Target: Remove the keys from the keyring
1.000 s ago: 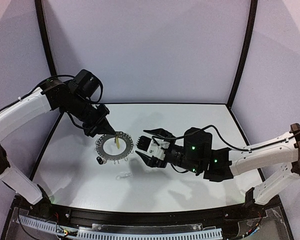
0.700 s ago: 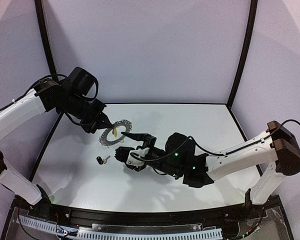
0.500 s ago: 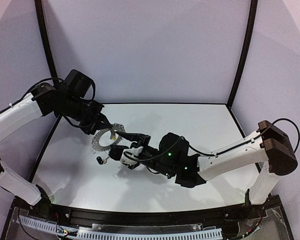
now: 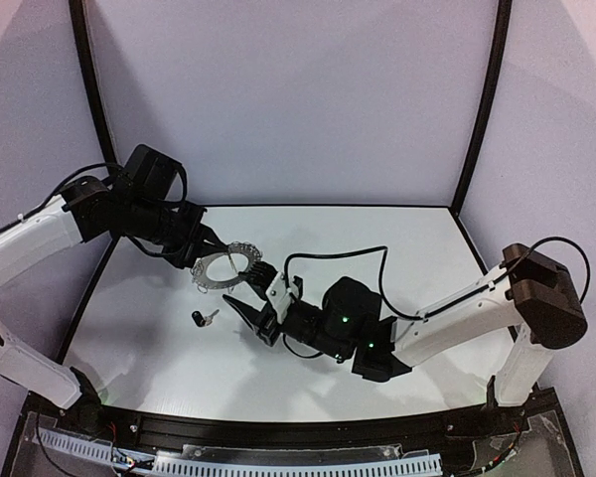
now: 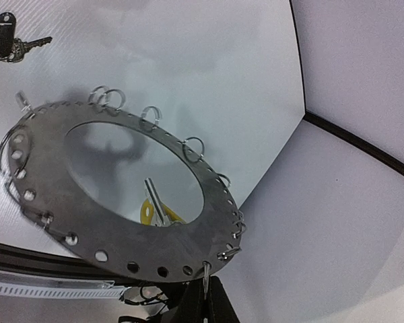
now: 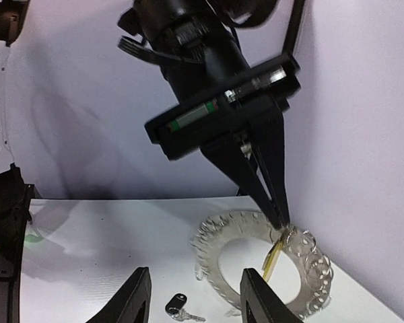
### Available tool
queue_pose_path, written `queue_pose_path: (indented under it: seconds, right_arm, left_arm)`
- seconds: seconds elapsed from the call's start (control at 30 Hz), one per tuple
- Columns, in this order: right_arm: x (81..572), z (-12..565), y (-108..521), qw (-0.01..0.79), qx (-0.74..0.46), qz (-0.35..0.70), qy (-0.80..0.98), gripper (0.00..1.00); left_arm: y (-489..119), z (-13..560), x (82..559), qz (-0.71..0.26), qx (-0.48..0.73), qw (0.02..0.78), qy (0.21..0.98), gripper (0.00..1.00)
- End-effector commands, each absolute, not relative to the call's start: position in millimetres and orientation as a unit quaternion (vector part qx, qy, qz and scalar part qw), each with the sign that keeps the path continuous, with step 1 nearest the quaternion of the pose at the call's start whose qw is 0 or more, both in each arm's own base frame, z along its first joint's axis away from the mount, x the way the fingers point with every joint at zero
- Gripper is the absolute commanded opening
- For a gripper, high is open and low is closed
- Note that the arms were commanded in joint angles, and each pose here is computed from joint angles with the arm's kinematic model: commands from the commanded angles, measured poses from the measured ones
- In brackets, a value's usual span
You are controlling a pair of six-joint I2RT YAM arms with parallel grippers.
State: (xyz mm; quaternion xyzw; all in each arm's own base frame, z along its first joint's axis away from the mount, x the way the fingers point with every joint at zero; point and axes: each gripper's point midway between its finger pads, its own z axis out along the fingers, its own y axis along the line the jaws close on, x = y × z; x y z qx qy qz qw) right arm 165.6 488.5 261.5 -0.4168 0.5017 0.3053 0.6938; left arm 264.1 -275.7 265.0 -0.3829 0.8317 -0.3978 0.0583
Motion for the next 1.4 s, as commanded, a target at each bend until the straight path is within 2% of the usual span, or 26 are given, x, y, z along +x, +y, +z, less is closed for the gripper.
queue_pose_path:
  seconds: [0.0,0.6,1.0,1.37]
  right_arm:
    - [178,264,491,0.698,-0.356,0.326,0.528,0.49]
    - [225,268,502,0.729,-0.306,0.279,0.545,0.52]
    - [244,247,500,0.722,-0.281,0.272,0.571,0.51]
    - [259,268,498,0.753,-0.255,0.252,0.553,0.50]
  left_arm:
    - [-273,282,263,-0.430,-0.379,0.071,0.817,0.01]
    - [-278,285,262,-0.444,-0.367,0.069,0.815,0.01]
    - [-280,288,265,-0.448,-0.361,0.074,0.814,0.01]
    - [-281,287,264,-0.449,-0.358,0.069,0.816,0.01]
